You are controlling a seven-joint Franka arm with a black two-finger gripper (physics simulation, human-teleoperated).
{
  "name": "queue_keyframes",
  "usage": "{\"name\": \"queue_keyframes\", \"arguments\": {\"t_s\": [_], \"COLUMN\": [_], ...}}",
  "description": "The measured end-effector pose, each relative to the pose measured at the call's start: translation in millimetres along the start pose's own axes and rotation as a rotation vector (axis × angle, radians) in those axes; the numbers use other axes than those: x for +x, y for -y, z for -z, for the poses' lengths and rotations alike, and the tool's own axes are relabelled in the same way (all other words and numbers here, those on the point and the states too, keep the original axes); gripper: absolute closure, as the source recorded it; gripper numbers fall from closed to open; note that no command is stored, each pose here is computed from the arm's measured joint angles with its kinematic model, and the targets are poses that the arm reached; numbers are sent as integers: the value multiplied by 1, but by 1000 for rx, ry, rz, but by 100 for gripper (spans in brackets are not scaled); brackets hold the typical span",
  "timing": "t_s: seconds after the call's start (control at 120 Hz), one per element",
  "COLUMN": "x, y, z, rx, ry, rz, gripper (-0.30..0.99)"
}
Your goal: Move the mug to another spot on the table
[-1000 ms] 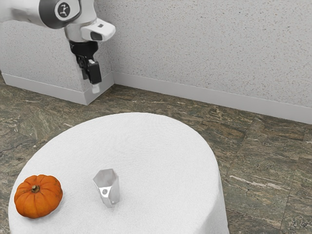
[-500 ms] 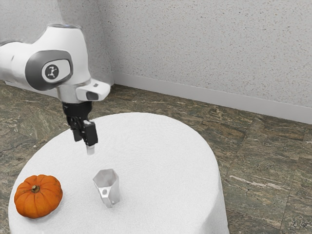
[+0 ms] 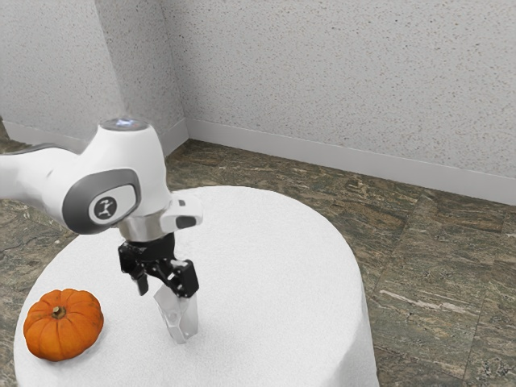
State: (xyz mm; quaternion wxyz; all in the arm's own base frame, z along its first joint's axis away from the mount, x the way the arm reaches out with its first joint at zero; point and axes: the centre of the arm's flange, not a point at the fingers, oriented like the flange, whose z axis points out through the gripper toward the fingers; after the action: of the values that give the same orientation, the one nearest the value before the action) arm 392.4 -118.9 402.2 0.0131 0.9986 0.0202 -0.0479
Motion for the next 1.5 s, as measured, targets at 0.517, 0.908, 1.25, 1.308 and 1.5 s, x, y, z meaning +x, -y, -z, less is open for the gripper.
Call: {"name": "queue_keyframes", "arguments": {"t_s": [0.517,0.908,1.25,1.308,1.5], "x": [-4,6,7,8,9], "y": [-7,6,2,2,2], "z": [-80,-109,-124,-122,-119], "rx": [-29,13,109,107,109], "ry": [-177,-190,-240,-246,-256], "rz": [465,622,535,542,569], "gripper": [0,3,22,36,52]}}
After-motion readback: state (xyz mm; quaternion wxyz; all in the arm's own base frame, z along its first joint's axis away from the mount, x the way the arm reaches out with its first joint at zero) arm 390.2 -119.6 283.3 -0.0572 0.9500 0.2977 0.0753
